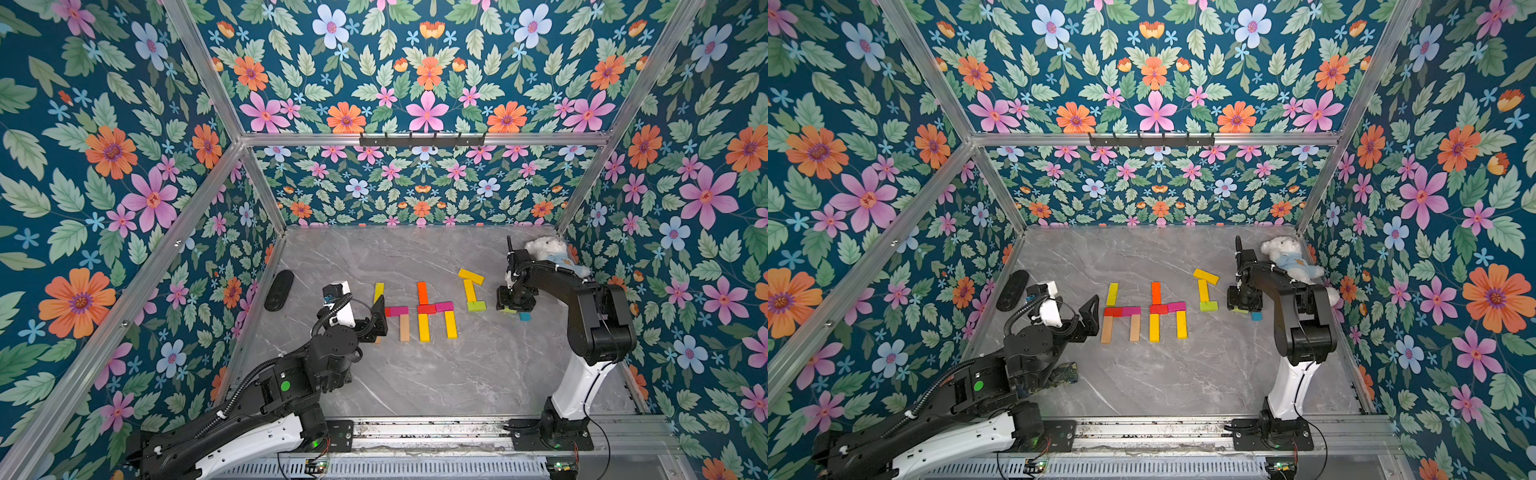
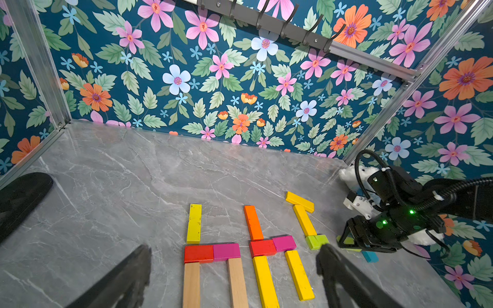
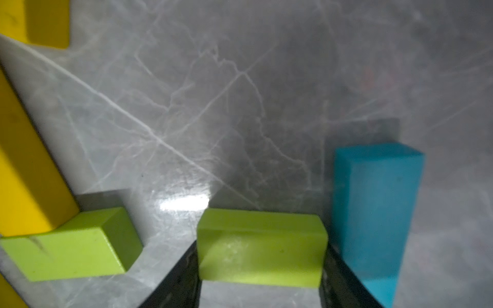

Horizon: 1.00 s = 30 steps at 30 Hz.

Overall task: Assemble the letter h with building blocks
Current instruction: Assemble the building block at the center of the board.

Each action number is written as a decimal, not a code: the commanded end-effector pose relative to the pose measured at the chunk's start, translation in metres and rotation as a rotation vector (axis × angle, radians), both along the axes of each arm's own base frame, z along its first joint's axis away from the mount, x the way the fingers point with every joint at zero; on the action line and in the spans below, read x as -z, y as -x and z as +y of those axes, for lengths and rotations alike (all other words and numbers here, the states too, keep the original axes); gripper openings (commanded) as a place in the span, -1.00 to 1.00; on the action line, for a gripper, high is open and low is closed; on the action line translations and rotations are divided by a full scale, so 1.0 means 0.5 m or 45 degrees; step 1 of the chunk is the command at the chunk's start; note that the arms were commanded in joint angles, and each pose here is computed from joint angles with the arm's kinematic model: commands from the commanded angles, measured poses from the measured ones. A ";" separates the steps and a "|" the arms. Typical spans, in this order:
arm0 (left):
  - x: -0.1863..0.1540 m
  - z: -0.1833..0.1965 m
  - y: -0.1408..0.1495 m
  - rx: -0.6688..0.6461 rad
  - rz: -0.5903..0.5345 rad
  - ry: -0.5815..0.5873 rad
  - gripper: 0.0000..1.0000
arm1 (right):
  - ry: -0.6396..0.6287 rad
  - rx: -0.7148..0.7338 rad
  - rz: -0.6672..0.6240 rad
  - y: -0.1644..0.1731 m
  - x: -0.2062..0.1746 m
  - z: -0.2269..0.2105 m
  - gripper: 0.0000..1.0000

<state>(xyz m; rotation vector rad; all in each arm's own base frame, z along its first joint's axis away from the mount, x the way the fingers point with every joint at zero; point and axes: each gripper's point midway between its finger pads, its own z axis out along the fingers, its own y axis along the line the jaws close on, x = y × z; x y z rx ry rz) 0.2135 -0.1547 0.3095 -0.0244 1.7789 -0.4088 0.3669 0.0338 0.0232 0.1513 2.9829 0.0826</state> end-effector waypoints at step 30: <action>0.000 -0.003 -0.003 -0.004 -0.006 -0.016 0.99 | -0.199 0.052 -0.151 -0.008 -0.033 0.010 0.24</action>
